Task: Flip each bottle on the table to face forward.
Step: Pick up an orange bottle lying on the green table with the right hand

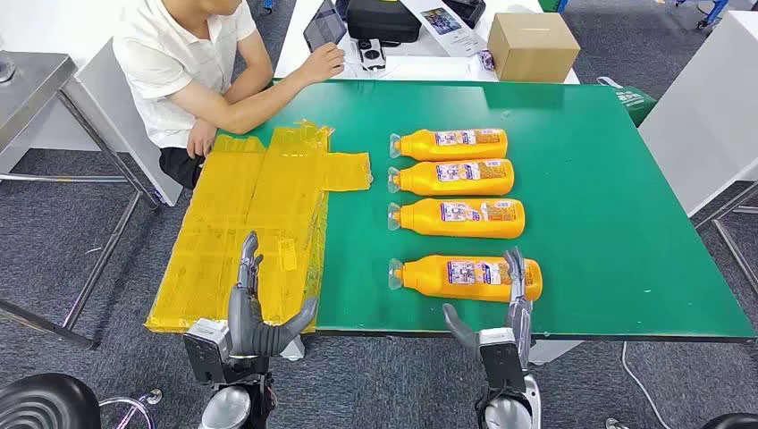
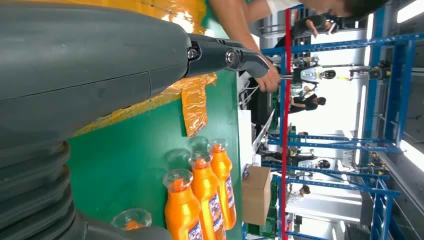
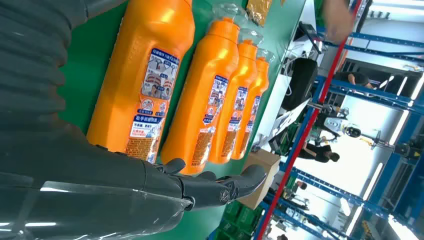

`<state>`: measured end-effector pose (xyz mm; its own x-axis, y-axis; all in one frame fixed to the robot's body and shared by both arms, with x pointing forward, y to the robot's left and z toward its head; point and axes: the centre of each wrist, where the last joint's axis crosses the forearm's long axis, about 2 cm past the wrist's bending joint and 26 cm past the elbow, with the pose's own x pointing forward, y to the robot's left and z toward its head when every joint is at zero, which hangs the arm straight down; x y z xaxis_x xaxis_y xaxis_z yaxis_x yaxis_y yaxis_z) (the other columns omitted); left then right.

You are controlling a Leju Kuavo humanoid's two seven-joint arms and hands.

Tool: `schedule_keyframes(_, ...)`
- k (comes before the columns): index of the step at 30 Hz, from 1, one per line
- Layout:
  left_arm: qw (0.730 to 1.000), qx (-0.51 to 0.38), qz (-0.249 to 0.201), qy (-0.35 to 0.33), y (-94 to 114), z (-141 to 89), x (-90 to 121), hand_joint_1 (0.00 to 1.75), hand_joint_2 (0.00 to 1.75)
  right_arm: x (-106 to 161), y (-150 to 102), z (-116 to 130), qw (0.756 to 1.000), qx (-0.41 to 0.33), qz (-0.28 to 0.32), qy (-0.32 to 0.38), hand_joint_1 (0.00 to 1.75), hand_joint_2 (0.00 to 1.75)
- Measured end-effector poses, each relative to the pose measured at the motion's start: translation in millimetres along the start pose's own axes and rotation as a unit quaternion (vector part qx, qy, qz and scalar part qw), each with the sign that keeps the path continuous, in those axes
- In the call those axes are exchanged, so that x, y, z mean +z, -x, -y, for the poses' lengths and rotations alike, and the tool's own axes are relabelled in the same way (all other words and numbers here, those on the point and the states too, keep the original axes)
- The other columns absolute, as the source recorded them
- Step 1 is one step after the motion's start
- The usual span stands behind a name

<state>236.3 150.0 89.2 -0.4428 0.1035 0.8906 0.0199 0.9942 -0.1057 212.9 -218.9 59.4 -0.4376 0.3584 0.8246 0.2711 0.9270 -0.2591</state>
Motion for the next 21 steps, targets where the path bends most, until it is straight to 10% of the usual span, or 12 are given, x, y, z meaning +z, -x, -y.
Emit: schedule_keyframes(21,1.000,-0.024,0.006,0.011,-0.8,3.4,2.0,0.00,1.75,-1.9,-2.4,-5.1,1.000,-0.004,-0.005,0.015,0.00,1.75)
